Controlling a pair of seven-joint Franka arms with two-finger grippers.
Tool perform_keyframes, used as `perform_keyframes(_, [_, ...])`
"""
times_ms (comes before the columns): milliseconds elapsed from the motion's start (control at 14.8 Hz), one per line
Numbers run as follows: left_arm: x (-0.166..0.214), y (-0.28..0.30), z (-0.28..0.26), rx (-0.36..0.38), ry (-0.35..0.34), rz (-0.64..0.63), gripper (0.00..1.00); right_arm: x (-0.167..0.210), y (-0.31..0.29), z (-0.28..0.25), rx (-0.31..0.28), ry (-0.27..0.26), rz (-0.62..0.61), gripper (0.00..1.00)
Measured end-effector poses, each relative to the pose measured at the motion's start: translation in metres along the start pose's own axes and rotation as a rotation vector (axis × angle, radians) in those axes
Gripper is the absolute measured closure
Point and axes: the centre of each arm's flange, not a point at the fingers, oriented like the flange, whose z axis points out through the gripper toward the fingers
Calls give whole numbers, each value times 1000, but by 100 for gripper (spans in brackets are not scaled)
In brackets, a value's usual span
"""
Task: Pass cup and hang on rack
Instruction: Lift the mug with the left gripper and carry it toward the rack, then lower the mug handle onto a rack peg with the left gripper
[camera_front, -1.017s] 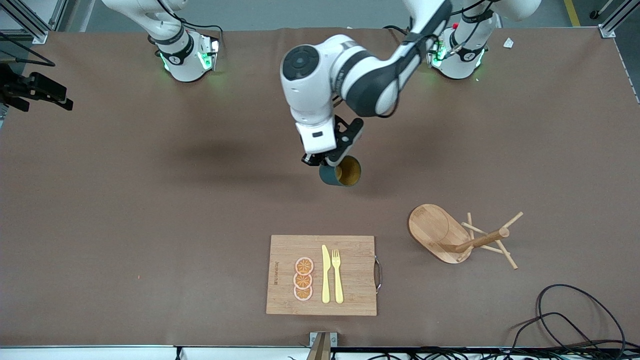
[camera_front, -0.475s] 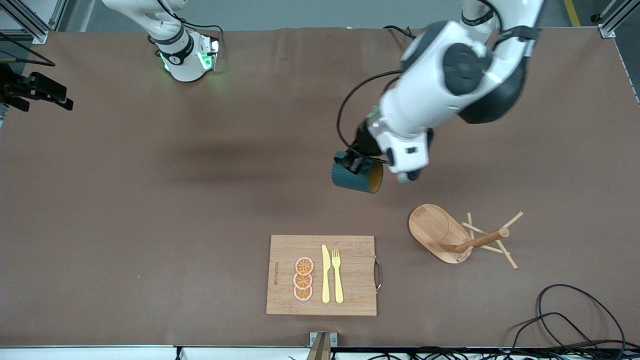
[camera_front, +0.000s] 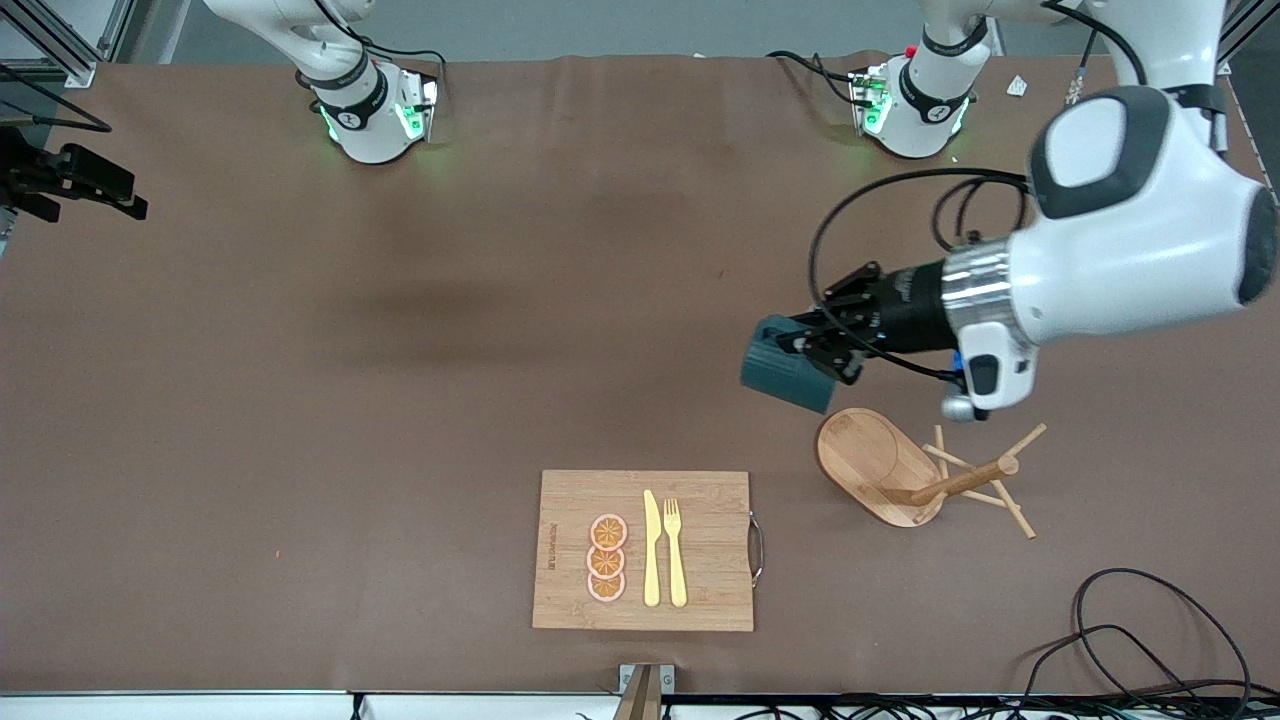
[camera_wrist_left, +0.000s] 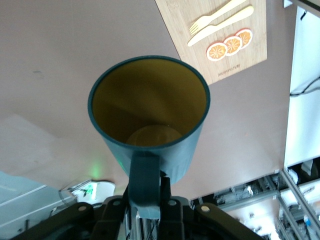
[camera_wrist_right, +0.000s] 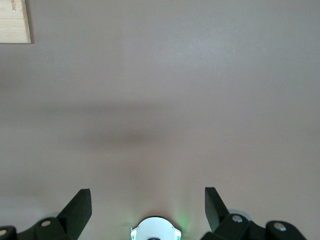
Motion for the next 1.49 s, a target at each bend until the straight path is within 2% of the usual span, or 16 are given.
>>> perform_keyframes(271, [69, -28, -44, -15, -176, 48, 79, 0, 0, 1, 0, -3, -1, 0])
perform_keyframes(610, [140, -54, -35, -54, -305, 101, 79, 0, -1, 2, 0, -6, -2, 0])
perform_keyframes(881, [181, -66, -17, -79, -358, 143, 79, 0, -1, 3, 1, -14, -2, 0])
perform_keyframes(1220, [253, -92, -9, -125, -404, 181, 79, 0, -1, 3, 1, -16, -2, 0])
perform_keyframes(1492, [278, -103, -11, -151, -412, 167, 79, 0, -1, 4, 1, -19, -2, 0])
